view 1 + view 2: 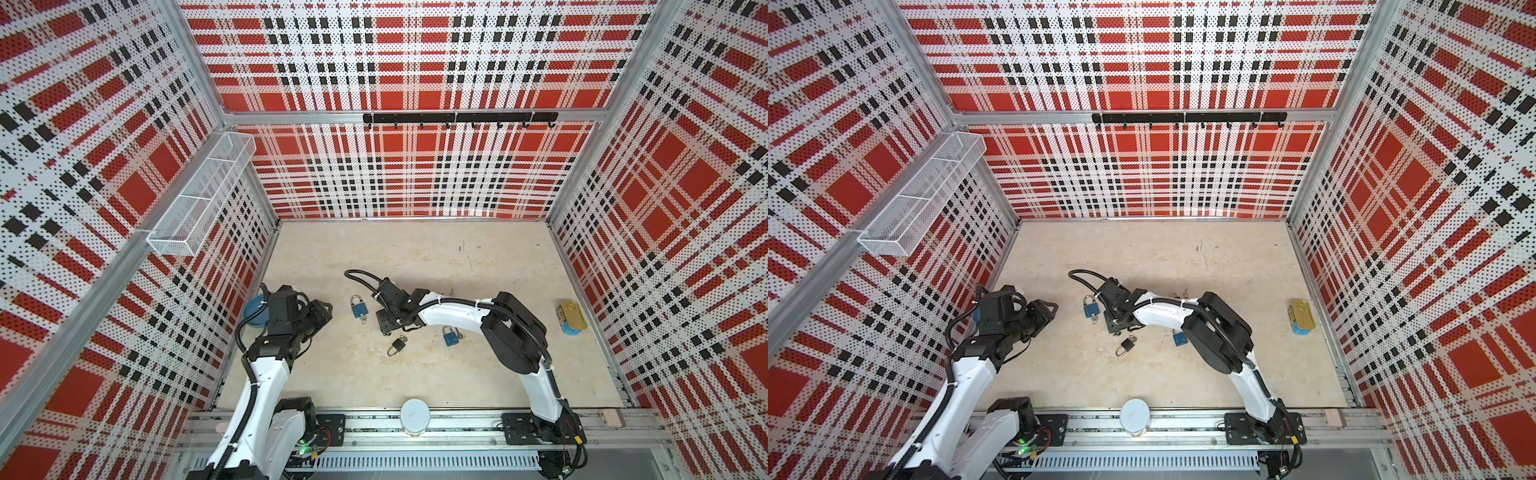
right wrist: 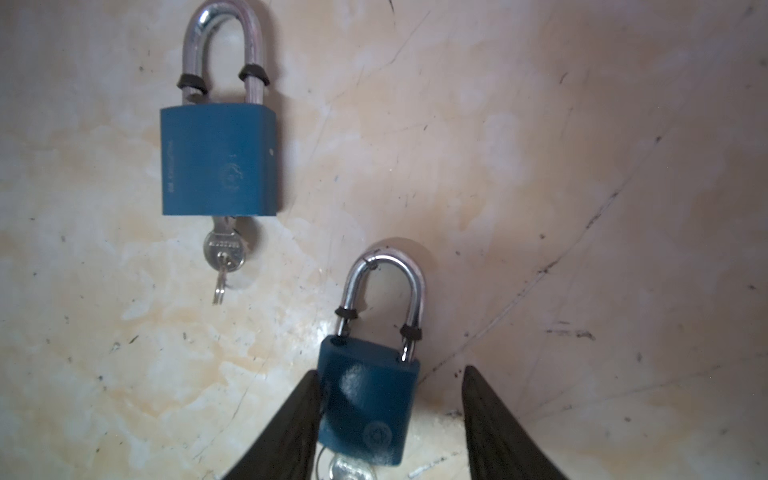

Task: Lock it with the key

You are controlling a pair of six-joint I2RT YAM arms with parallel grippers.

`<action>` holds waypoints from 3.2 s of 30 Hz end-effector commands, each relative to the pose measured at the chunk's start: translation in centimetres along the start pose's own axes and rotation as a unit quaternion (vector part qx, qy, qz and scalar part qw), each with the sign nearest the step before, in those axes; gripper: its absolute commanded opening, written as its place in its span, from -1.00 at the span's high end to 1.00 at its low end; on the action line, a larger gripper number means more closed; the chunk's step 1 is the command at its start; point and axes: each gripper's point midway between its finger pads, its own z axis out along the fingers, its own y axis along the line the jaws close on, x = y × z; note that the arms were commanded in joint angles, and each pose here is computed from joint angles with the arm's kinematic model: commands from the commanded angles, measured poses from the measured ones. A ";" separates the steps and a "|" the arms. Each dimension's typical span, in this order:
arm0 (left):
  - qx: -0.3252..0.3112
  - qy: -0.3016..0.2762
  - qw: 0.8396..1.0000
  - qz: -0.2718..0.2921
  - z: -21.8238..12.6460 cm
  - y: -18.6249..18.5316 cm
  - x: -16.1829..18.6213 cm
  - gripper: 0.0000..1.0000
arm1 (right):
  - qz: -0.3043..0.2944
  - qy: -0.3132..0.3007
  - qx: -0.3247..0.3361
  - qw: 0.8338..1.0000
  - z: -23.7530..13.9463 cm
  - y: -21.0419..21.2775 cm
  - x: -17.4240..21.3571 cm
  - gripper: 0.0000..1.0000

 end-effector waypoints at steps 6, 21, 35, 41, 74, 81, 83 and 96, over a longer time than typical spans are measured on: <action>0.016 -0.004 1.000 0.005 0.2 -0.1 -0.3 0.04 | -0.010 0.014 0.034 0.999 0.8 0.4 0.7 -0.12; 0.022 -0.003 1.000 -0.008 0.5 0.4 -0.2 0.04 | -0.041 0.031 0.076 0.996 0.7 -0.9 1.4 0.30; 0.024 0.000 1.000 -0.008 0.7 0.4 -0.2 0.04 | -0.061 0.048 0.084 0.993 1.7 -0.7 2.1 0.15; 0.023 0.000 1.000 -0.009 0.6 0.4 -0.2 0.04 | -0.063 0.052 0.083 0.993 2.0 -0.6 2.2 0.11; 0.161 0.128 0.971 0.124 3.3 -10.6 4.3 0.13 | -0.165 -0.070 0.001 0.984 -12.4 0.8 -2.9 0.72; 0.246 0.159 0.948 0.127 3.6 -14.5 5.2 0.13 | -0.167 -0.069 -0.013 0.984 -13.9 0.7 -2.6 0.74; 0.259 0.170 0.941 0.136 3.6 -15.2 5.7 0.13 | -0.163 -0.071 -0.015 0.984 -14.2 0.6 -2.6 0.75; 0.283 0.231 0.920 0.139 4.2 -15.6 8.5 0.27 | -0.158 -0.076 -0.026 0.984 -14.5 0.9 -3.0 0.76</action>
